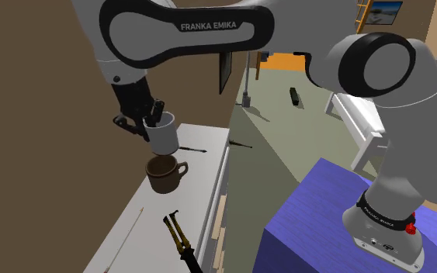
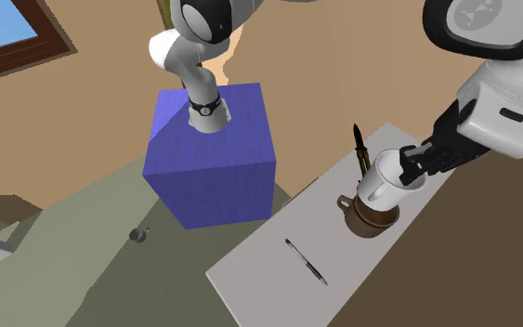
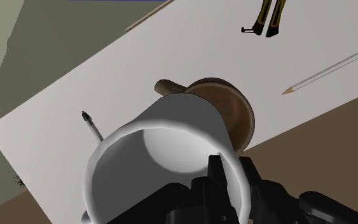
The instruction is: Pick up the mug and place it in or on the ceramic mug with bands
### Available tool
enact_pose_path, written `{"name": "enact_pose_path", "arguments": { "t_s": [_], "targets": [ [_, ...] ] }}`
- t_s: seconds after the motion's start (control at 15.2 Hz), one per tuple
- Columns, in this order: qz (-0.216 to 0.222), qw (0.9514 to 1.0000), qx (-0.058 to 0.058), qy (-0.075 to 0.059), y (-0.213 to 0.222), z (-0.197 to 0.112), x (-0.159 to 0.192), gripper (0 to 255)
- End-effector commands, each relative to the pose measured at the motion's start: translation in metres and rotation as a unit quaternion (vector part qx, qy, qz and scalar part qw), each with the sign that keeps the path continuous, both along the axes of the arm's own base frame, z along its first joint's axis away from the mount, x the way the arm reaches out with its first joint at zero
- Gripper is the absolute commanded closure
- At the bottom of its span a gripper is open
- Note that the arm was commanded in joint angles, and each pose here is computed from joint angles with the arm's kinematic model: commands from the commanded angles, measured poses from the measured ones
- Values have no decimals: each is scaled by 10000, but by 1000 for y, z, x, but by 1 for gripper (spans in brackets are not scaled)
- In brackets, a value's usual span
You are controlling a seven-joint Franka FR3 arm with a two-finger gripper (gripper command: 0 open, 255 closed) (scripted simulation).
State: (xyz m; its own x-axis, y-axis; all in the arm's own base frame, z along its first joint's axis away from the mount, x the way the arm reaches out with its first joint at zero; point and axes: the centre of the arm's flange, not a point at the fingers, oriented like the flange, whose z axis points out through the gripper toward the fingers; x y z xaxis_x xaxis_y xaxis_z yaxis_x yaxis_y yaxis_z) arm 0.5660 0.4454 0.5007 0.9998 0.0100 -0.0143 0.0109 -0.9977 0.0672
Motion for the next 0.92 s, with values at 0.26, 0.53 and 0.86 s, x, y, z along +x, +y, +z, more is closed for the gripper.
{"name": "enact_pose_path", "arguments": {
  "t_s": [0.26,0.53,0.86],
  "targets": [
    [0,10000,3,-3,0,-32,-1,255],
    [0,10000,3,-3,0,-51,-1,255],
    [0,10000,3,-3,0,-51,-1,255]
  ]
}}
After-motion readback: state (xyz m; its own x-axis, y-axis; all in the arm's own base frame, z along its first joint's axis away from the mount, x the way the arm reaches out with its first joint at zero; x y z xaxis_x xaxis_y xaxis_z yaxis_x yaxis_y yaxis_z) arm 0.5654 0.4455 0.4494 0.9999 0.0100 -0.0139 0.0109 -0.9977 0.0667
